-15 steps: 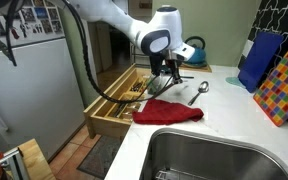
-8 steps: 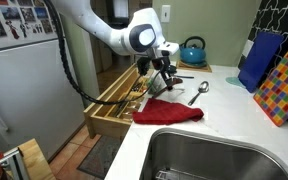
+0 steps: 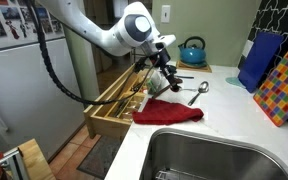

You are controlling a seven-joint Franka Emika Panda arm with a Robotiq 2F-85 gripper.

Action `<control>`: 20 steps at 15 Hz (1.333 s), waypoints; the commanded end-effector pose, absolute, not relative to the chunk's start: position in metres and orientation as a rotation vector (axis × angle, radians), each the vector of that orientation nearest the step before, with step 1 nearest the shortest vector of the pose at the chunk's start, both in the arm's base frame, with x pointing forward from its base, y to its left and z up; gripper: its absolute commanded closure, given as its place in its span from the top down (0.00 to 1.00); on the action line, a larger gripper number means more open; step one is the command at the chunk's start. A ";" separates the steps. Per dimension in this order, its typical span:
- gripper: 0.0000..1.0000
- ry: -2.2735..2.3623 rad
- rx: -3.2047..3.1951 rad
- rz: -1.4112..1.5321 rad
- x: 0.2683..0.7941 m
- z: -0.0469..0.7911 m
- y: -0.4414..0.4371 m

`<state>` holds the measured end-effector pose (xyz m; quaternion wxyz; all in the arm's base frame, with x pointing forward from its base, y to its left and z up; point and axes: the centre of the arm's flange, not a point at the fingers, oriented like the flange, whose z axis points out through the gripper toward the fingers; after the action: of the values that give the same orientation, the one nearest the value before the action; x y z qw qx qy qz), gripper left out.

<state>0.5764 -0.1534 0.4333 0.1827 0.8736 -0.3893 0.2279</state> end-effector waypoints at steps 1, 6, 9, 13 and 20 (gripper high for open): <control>0.01 -1.182 2.401 0.638 0.537 0.441 -0.143; 0.01 -1.328 2.323 0.639 0.508 0.444 -0.146; 0.05 -1.321 2.332 0.638 0.523 0.446 -0.152; 0.05 -1.341 2.314 0.645 0.514 0.448 -0.155; 0.01 -1.360 2.218 0.649 0.494 0.441 -0.123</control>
<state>0.5121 -0.1382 0.4463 0.2162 0.8156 -0.4858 0.2280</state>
